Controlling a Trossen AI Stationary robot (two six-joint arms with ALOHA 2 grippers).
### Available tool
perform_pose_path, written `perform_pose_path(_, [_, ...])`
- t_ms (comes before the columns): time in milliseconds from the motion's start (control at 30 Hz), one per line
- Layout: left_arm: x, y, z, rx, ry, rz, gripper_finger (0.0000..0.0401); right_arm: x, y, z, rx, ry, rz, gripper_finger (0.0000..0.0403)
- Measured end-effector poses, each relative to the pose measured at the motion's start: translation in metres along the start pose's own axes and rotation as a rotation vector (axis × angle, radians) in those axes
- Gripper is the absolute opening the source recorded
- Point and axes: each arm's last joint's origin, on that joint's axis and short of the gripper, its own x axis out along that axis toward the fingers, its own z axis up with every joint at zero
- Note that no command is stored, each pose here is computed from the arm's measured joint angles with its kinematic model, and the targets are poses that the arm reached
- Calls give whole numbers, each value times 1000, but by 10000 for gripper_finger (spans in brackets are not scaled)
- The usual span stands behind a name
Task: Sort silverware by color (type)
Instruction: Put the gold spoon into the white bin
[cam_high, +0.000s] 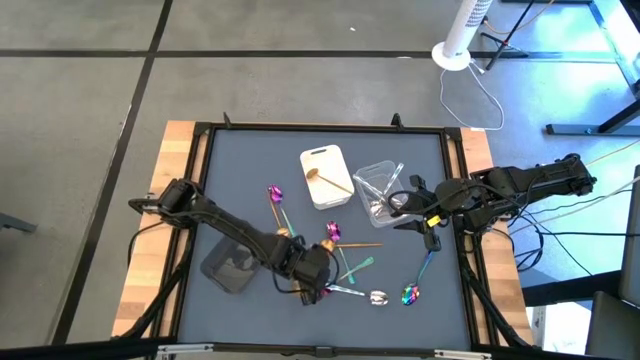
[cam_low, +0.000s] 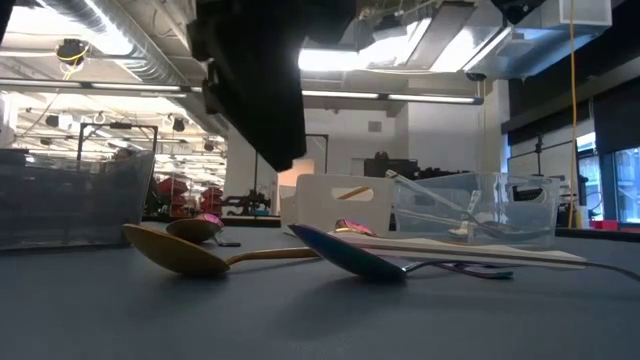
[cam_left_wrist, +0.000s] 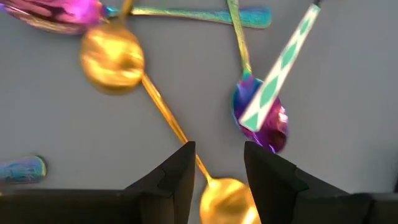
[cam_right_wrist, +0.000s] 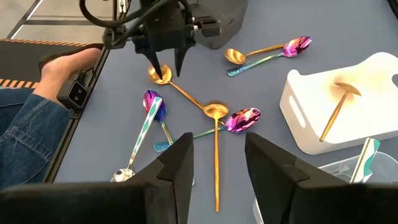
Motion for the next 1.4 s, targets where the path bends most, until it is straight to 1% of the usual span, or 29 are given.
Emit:
perform_pose_path(167, [6,3,-2,-30,-31,52,132,0,0,0,0,0,0,134])
perform_pose_path(300, [11,3,-2,-65,-49,70,132,0,0,0,0,0,0,134])
perform_pose_path(533, [26,3,-4,-116,-44,97,132,0,0,0,0,-1,0,134])
perform_pose_path(667, [33,4,-6,-148,-31,108,132,0,0,0,0,-1,0,134])
perform_pose_path(733, [38,5,-9,-151,-3,123,132,0,0,0,0,-1,0,134])
perform_pose_path(933, [56,3,-16,-169,60,104,132,0,0,0,0,0,0,134])
perform_pose_path(1167, [62,2,-19,-169,80,119,131,0,0,0,0,0,0,134])
perform_pose_path(1267, [62,3,-19,-180,83,123,118,0,0,0,0,-1,0,134])
perform_pose_path(1400, [63,3,-20,-180,87,129,80,0,0,0,0,-1,0,134])
